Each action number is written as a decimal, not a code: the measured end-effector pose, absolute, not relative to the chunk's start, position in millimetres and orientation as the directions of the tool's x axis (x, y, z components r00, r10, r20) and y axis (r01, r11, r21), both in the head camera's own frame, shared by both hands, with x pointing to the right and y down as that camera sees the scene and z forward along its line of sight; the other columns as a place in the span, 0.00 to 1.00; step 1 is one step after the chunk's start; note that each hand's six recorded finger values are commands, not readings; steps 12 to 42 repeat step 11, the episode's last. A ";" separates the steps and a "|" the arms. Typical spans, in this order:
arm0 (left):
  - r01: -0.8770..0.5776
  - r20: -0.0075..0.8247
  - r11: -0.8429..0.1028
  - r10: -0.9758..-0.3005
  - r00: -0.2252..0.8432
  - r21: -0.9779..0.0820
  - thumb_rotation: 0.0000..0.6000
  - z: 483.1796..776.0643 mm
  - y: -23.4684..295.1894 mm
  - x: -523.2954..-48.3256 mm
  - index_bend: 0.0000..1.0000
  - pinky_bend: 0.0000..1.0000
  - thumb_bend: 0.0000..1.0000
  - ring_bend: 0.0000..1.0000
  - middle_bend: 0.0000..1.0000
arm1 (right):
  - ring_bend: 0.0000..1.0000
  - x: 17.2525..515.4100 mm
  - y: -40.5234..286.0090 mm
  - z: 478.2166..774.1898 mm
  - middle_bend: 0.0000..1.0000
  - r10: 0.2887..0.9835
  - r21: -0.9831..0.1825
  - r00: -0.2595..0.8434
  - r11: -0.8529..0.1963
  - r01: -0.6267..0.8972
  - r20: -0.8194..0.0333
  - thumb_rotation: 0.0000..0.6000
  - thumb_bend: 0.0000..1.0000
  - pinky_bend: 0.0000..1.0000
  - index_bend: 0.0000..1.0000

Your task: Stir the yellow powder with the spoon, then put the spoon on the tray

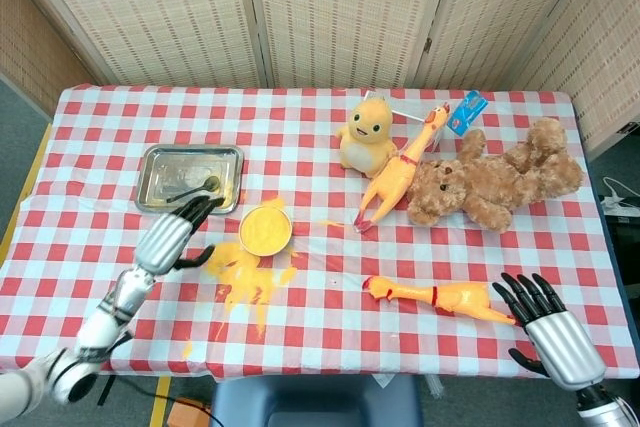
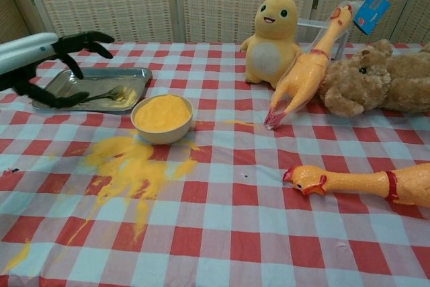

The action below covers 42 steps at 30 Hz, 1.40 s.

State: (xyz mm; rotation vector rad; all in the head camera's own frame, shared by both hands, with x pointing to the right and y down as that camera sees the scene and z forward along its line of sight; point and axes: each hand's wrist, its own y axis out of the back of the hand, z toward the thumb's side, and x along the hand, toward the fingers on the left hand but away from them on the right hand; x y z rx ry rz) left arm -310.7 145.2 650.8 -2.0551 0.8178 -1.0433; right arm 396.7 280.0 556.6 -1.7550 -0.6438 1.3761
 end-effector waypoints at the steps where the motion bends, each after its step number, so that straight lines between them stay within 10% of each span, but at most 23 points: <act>1: -0.195 0.443 -0.585 -0.756 0.482 -0.787 1.00 639.1 159.8 -322.2 0.00 0.08 0.36 0.00 0.00 | 0.00 396.1 280.8 555.9 0.00 0.785 -0.829 0.284 -0.553 -0.080 -0.551 1.00 0.08 0.00 0.00; 11: -0.128 0.436 -0.479 -0.861 0.263 -0.869 1.00 555.6 260.1 -419.4 0.00 0.07 0.35 0.00 0.00 | 0.00 390.0 288.4 555.4 0.00 0.767 -0.822 0.315 -0.563 -0.086 -0.559 1.00 0.08 0.00 0.00; 42: -0.128 0.436 -0.479 -0.861 0.263 -0.869 1.00 555.6 260.1 -419.4 0.00 0.07 0.35 0.00 0.00 | 0.00 390.0 288.4 555.4 0.00 0.767 -0.822 0.315 -0.563 -0.086 -0.559 1.00 0.08 0.00 0.00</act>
